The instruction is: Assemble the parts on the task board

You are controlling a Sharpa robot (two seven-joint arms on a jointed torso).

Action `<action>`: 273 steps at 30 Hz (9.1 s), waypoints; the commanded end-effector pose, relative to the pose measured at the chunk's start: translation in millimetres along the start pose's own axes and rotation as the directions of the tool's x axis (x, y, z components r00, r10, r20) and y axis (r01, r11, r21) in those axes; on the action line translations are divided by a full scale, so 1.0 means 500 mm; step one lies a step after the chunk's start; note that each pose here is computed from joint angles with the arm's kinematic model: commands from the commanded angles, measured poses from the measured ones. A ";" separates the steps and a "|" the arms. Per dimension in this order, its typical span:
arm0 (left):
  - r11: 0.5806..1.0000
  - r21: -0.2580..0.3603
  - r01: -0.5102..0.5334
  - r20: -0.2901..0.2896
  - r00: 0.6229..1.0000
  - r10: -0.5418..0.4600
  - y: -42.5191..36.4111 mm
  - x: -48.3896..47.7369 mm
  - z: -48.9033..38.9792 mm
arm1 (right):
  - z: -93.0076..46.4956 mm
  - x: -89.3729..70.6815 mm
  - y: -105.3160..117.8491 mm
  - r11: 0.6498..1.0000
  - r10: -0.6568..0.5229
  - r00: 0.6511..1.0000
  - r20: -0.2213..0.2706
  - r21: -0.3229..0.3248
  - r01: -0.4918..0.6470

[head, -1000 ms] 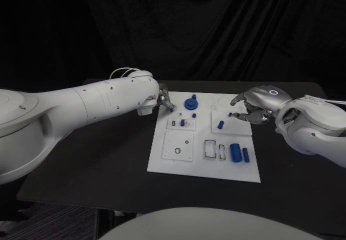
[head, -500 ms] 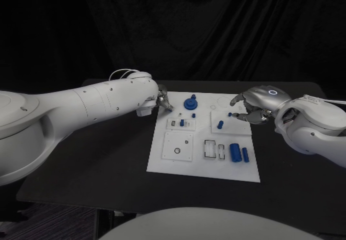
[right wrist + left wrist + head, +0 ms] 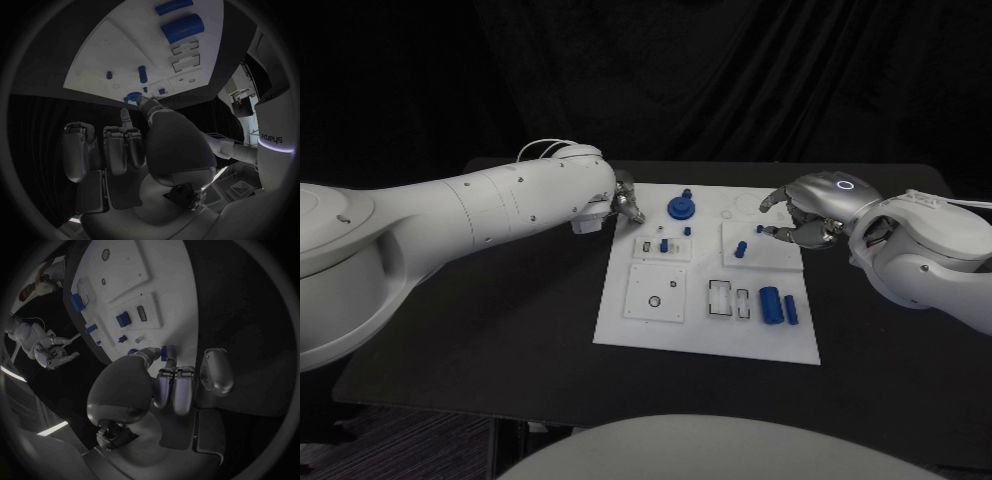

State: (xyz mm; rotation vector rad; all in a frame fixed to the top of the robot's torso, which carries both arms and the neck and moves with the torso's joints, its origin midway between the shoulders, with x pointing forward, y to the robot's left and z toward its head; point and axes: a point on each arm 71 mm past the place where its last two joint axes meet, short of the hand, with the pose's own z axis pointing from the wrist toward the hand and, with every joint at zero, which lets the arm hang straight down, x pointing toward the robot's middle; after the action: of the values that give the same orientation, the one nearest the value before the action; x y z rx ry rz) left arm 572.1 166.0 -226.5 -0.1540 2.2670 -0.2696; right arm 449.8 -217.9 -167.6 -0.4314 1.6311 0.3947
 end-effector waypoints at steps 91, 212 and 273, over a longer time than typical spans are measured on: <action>0.993 0.107 0.057 -0.091 0.995 -0.048 0.009 0.087 -0.065 | -0.010 0.013 -0.011 0.999 0.000 1.000 -0.026 0.037 0.001; 0.998 0.052 0.033 -0.151 0.988 -0.025 0.034 0.118 -0.061 | -0.011 0.025 -0.015 0.998 0.020 0.997 -0.072 0.061 -0.015; 0.995 0.078 0.060 -0.111 0.992 -0.052 0.035 0.113 -0.059 | -0.011 0.023 -0.015 0.998 0.024 0.998 -0.055 0.060 -0.021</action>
State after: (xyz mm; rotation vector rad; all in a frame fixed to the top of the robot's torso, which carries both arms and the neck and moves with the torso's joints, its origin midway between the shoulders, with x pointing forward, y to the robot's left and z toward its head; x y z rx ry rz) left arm 518.0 171.8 -241.3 -0.1616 2.3339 -0.4365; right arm 447.6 -226.6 -178.7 -0.3984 1.7119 0.3586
